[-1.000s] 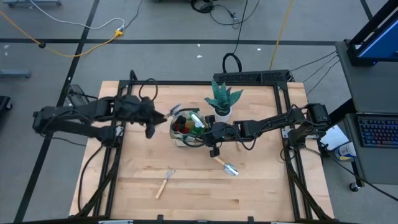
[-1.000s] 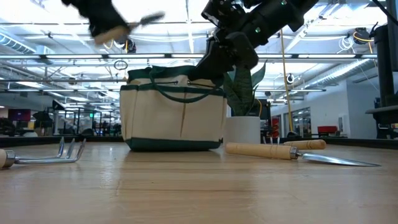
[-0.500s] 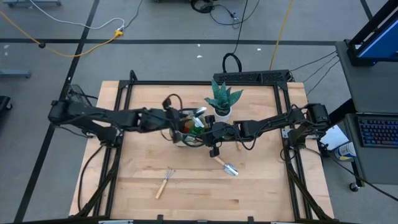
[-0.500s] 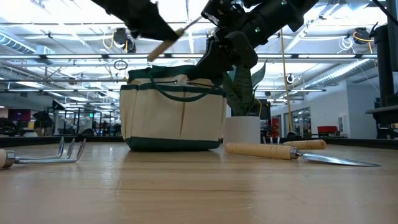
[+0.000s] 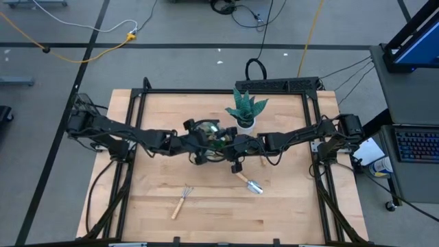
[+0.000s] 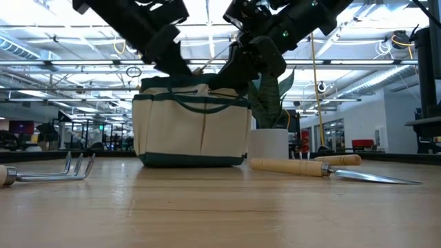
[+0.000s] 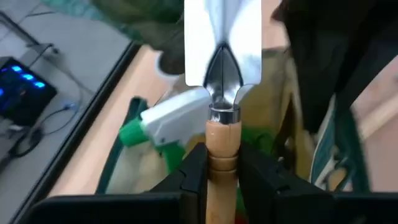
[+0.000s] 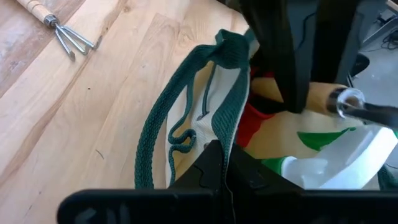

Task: Pick & Place Garden tools in Gardening bag
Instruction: Put the top brown trowel into the white gardening bag

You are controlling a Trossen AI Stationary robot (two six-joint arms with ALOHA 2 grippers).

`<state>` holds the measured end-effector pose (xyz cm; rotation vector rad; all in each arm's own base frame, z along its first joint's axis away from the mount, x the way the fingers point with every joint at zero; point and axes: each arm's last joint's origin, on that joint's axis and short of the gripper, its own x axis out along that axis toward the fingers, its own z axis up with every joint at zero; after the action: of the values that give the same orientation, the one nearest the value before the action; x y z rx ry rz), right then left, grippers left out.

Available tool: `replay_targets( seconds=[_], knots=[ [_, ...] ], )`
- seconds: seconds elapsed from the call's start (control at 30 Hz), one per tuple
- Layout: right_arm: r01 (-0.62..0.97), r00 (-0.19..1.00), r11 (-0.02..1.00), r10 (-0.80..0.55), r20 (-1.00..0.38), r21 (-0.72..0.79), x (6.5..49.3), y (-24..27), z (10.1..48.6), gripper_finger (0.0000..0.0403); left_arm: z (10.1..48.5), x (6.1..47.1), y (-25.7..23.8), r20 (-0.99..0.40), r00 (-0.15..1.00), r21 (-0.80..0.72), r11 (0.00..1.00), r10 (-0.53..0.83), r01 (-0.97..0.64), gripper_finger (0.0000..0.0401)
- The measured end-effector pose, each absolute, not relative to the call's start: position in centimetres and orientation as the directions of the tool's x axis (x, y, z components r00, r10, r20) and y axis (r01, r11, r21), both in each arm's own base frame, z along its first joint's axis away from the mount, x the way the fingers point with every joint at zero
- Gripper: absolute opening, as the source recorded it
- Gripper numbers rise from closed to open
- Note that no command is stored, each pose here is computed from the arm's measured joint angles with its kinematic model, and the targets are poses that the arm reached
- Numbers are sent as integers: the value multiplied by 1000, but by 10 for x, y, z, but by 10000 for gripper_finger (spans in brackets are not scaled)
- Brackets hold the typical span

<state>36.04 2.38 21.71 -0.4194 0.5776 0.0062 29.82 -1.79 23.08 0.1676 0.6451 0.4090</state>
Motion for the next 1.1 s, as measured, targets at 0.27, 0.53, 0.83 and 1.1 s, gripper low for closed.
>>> replay_targets(
  seconds=[0.27,0.53,0.83,1.1],
  knots=[
    [-123,842,914,-111,-528,-387,361,24,217,0,231,289,-24,-618,712,274,940,333,-203,77],
    [-121,844,914,-110,-525,-386,361,24,218,0,227,292,-17,-640,701,255,947,316,-195,193],
    [-119,844,916,-109,-524,-383,361,24,218,0,239,285,-15,-616,730,220,955,296,-201,245],
    [-122,844,914,-109,-524,-387,361,24,218,0,248,283,-7,-614,775,71,989,148,-133,189]
  ],
)
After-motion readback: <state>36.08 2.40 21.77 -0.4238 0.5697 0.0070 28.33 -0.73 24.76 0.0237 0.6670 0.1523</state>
